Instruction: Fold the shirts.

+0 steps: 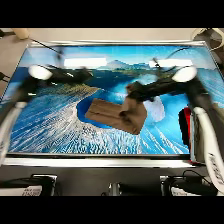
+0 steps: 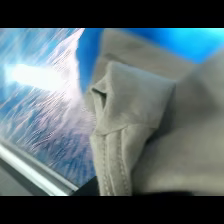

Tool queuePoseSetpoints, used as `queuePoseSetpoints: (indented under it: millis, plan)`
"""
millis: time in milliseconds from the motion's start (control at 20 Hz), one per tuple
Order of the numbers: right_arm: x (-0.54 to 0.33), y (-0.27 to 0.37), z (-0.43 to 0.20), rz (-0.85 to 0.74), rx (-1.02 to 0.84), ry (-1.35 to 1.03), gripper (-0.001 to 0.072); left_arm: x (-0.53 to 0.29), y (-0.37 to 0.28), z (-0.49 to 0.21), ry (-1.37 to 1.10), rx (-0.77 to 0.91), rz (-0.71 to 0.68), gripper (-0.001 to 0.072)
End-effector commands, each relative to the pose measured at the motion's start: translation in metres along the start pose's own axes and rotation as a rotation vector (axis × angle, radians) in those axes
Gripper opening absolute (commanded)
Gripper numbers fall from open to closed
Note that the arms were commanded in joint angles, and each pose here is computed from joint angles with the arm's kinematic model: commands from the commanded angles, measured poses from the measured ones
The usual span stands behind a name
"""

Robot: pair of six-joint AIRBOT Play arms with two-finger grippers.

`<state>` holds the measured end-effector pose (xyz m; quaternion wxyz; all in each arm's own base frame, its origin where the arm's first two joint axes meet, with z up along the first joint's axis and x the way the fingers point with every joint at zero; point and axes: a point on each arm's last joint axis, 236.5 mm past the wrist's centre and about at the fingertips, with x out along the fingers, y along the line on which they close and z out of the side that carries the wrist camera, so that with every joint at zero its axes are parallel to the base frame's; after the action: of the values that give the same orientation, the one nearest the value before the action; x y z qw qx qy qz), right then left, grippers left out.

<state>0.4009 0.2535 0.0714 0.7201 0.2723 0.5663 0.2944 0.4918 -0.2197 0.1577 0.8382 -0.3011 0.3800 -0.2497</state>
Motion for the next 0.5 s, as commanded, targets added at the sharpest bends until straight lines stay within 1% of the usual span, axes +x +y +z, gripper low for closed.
queuePoseSetpoints:
  millis: [0, 50, 100, 150, 250, 350, 450]
  plan:
    - [0.117, 0.022, -0.021, 0.115, 0.043, 0.063, 0.0116, -0.129, -0.019, 0.077, -0.316, 0.053, 0.057, 0.0036]
    - [0.139, 0.023, -0.027, 0.144, 0.060, 0.084, 0.0478, -0.153, -0.034, 0.084, -0.369, 0.077, 0.043, 0.0036]
    - [0.147, 0.025, -0.029, 0.179, 0.061, 0.109, 0.0703, -0.169, -0.045, 0.084, -0.393, 0.095, 0.033, 0.0036]
    - [0.143, 0.023, -0.030, 0.193, 0.061, 0.141, 0.0684, -0.180, -0.052, 0.079, -0.393, 0.131, 0.035, 0.0036]
    - [0.111, 0.002, -0.022, 0.158, 0.037, 0.168, 0.0682, -0.186, -0.050, 0.064, -0.341, 0.192, 0.079, 0.0036]
    - [0.056, -0.049, -0.006, 0.000, 0.053, 0.156, 0.0669, -0.181, -0.031, 0.047, -0.260, 0.219, 0.153, 0.0037]
    - [-0.010, -0.120, -0.008, -0.243, 0.102, 0.175, 0.0667, -0.176, -0.015, 0.041, -0.231, 0.221, 0.197, 0.0036]
